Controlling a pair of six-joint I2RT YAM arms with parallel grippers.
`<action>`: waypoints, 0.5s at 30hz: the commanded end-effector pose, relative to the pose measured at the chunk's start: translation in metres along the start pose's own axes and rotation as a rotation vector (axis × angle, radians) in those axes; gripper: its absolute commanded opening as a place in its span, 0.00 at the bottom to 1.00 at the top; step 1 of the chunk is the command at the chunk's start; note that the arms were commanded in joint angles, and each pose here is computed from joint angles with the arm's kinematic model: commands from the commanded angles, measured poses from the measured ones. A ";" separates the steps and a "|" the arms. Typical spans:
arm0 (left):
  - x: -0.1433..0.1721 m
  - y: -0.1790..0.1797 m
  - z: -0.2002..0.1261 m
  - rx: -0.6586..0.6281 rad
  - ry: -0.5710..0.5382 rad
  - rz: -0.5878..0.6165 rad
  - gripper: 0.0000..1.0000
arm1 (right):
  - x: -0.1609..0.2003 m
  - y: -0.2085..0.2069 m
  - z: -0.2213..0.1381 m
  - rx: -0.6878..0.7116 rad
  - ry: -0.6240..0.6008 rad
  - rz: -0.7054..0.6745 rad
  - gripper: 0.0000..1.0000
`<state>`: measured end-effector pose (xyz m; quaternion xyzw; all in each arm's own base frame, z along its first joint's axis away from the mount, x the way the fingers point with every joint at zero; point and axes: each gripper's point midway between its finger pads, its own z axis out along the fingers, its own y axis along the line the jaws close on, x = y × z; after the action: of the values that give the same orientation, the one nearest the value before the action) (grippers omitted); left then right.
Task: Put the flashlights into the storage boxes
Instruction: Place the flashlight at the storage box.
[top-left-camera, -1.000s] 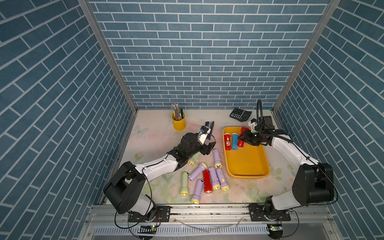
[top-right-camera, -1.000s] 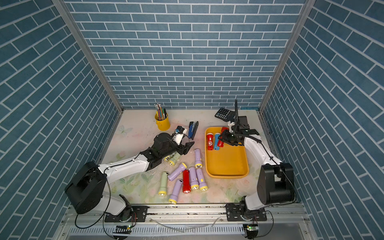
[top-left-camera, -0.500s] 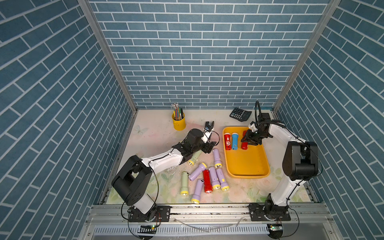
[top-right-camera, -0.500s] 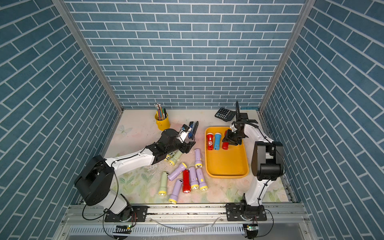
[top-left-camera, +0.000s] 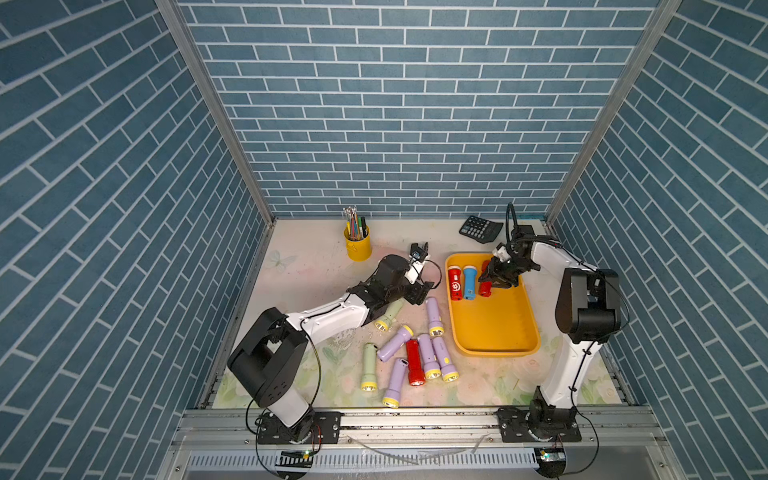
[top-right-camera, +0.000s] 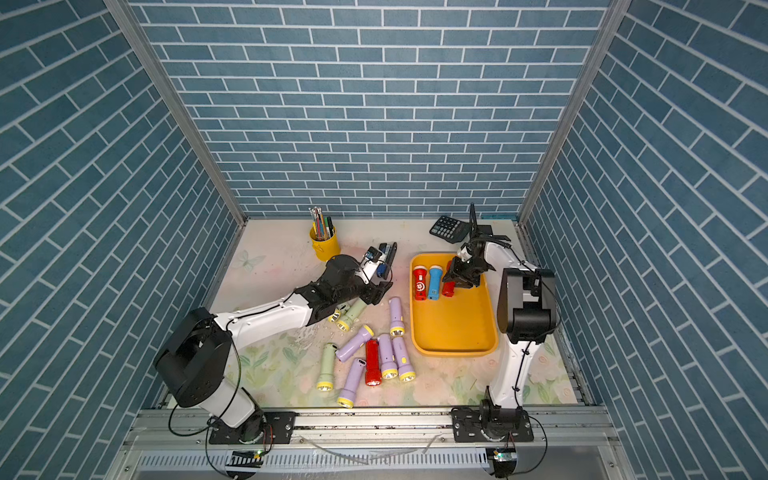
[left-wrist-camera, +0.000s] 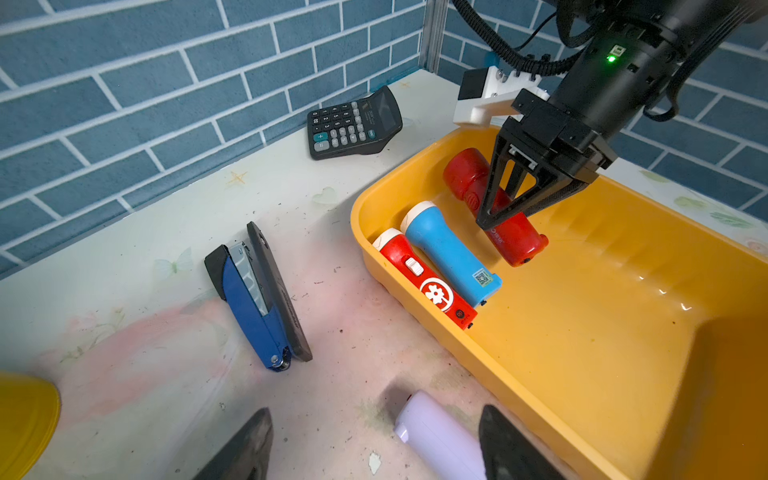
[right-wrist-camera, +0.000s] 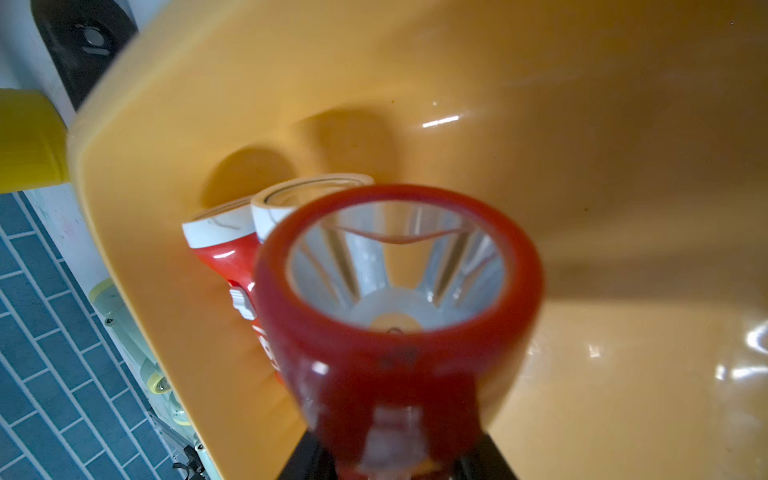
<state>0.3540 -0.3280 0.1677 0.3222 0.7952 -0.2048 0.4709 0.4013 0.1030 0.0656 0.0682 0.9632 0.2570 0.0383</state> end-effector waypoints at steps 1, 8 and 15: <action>0.001 -0.001 0.001 -0.007 0.010 0.015 0.78 | -0.006 0.007 -0.003 -0.034 0.010 -0.021 0.11; 0.001 0.000 -0.001 -0.015 0.010 0.009 0.78 | -0.007 0.002 0.002 -0.017 0.023 -0.017 0.21; 0.000 0.002 -0.005 -0.024 0.000 0.004 0.78 | -0.011 -0.001 -0.003 0.013 0.009 -0.025 0.42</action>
<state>0.3557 -0.3250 0.1658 0.3197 0.7985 -0.1949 0.4713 0.4056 0.1034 0.0592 0.0706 0.9634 0.2571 0.0280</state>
